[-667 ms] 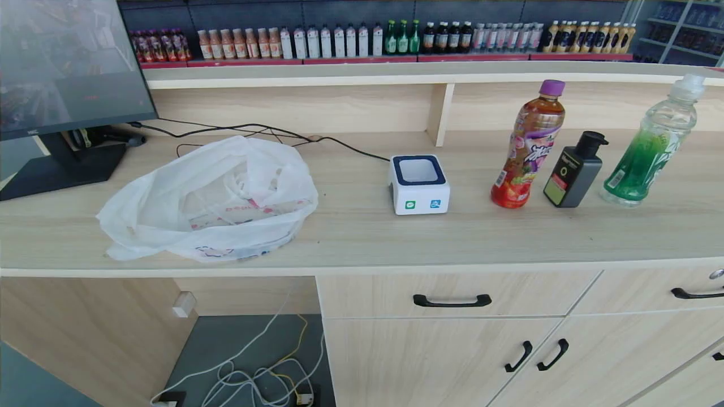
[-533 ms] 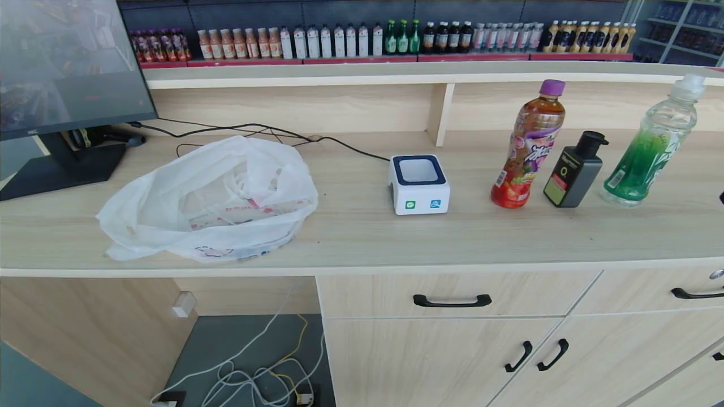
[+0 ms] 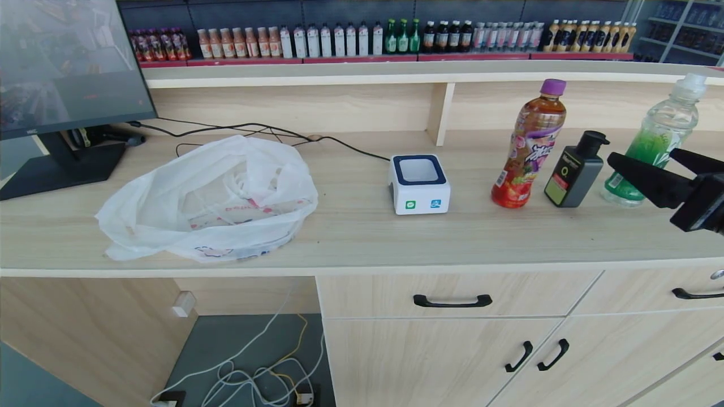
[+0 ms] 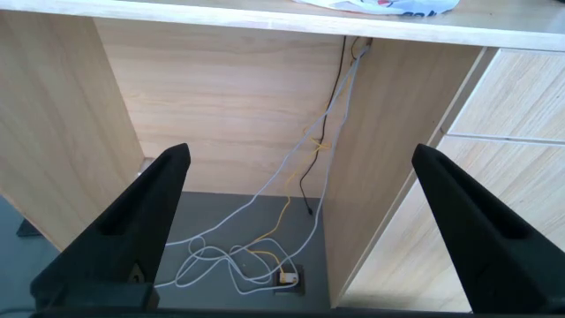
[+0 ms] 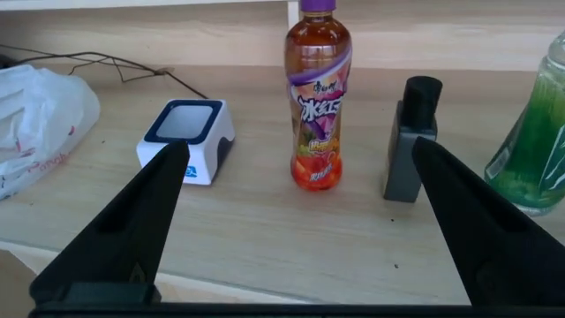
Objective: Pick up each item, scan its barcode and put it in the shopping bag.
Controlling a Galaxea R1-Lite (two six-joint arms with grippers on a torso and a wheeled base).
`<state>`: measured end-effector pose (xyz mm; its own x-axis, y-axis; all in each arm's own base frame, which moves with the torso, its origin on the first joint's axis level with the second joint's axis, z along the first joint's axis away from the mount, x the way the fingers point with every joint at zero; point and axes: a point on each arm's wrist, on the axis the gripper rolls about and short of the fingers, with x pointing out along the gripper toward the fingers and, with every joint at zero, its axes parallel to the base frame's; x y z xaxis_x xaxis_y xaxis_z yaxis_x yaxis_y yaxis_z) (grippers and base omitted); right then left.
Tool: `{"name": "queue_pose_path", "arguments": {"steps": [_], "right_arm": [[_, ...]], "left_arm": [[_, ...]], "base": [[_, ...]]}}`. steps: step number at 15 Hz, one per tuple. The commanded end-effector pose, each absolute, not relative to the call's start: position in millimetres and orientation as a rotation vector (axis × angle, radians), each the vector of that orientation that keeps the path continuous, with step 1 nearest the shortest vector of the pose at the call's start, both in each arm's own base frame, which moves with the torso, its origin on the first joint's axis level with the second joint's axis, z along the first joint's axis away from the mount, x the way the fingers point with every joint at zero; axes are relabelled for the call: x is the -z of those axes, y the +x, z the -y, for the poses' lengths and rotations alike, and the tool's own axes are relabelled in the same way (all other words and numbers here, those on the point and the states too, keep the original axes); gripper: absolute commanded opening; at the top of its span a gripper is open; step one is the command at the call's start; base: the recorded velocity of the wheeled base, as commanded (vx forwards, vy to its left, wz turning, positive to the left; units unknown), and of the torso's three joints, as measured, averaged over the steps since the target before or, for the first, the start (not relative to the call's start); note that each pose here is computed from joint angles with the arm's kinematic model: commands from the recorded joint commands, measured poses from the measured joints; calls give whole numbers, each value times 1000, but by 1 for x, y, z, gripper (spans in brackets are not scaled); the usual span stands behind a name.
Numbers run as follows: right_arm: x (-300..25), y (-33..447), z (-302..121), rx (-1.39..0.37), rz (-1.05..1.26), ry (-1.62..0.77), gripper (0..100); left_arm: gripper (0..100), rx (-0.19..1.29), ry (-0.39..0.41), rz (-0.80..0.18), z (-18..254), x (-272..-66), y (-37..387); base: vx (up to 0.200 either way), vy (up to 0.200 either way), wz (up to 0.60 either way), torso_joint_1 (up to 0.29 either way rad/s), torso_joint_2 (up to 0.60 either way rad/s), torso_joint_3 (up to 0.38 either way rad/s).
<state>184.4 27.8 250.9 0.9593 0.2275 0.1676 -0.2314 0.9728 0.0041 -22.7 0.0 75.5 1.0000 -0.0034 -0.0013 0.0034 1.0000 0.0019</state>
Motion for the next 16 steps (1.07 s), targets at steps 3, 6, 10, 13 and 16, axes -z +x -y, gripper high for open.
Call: {"name": "queue_pose_path", "arguments": {"steps": [3, 6, 10, 13, 16], "right_arm": [[-237, 243, -45, -247, 112, 6, 100], [-227, 268, -50, -219, 129, -45, 100], [-220, 283, -58, -214, 142, -38, 100], [-218, 293, -60, -213, 137, -34, 100], [-218, 309, -62, -187, 146, -28, 100]], "left_arm": [[100, 3, 3, -2, 0, -76, -23], [100, 3, 3, -2, 0, -76, -23], [100, 3, 5, -2, 0, -76, -23], [100, 3, 5, -2, 0, -76, -23], [100, 3, 5, -2, 0, -76, -23]], "base": [[0, 0, 0, 0, 0, 0], [0, 0, 0, 0, 0, 0], [0, 0, 0, 0, 0, 0], [0, 0, 0, 0, 0, 0], [0, 0, 0, 0, 0, 0]]}}
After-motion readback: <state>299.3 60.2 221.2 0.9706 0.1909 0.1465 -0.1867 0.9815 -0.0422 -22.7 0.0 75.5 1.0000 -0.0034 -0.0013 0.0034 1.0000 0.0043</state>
